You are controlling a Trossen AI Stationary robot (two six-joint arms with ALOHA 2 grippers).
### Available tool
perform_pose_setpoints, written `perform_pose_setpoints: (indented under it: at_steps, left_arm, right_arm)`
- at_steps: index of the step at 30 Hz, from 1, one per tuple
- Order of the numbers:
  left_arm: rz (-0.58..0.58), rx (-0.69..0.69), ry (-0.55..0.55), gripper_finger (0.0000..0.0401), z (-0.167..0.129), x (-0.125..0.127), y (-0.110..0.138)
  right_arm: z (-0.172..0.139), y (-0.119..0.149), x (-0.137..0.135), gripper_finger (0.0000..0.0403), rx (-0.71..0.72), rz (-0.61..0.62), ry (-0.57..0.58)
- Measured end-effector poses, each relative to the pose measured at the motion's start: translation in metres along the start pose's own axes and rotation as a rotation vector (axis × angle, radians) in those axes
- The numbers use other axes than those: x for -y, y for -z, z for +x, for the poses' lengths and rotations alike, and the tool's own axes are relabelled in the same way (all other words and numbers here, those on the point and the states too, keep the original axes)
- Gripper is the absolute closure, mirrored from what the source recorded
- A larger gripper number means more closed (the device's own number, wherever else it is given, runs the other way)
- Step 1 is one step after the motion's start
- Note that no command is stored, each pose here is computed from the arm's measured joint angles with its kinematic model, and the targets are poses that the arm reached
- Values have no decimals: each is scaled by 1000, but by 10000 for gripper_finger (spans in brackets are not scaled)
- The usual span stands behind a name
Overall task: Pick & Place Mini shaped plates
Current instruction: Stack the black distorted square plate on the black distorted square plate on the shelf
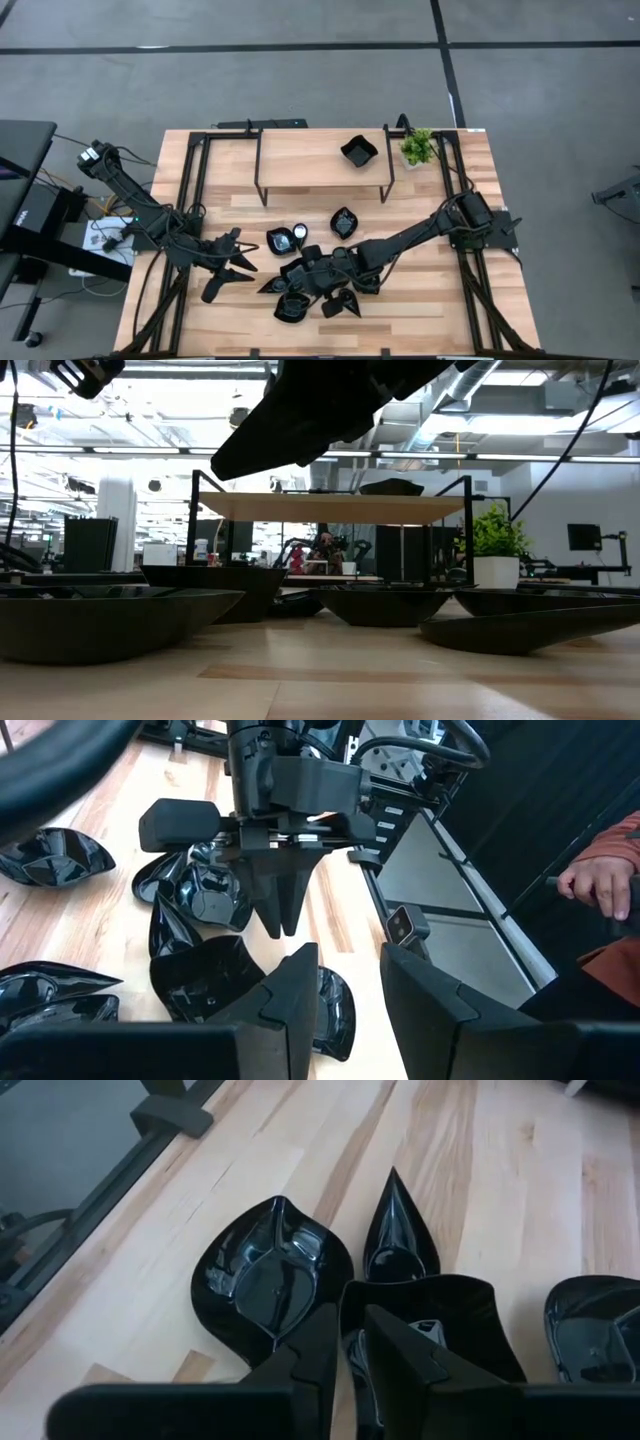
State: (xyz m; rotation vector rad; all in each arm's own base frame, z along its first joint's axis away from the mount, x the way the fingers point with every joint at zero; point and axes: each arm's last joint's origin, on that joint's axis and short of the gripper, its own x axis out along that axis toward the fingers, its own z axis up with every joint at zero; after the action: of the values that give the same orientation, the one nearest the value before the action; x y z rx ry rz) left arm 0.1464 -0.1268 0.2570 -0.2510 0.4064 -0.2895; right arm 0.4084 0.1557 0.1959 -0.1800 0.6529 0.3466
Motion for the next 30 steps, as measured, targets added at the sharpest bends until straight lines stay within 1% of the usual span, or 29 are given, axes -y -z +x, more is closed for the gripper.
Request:
perform_pose_setpoints:
  at_steps: [6,10,13,24,30]
  left_arm:
    - [-2,3,1,288,0,0,0]
    - [-2,4,2,288,0,0,0]
    - [-5,9,5,288,0,1,-1]
    - [-8,21,11,288,0,1,-2]
    - [-7,21,11,288,0,1,-2]
  right_arm:
    - [0,1,3,353,-4,4,7]
    - [7,9,6,353,-52,9,12]
    - [11,12,5,353,-53,7,11]
    - [11,14,0,353,-77,-2,4]
    - [11,14,-1,339,-79,-3,3]
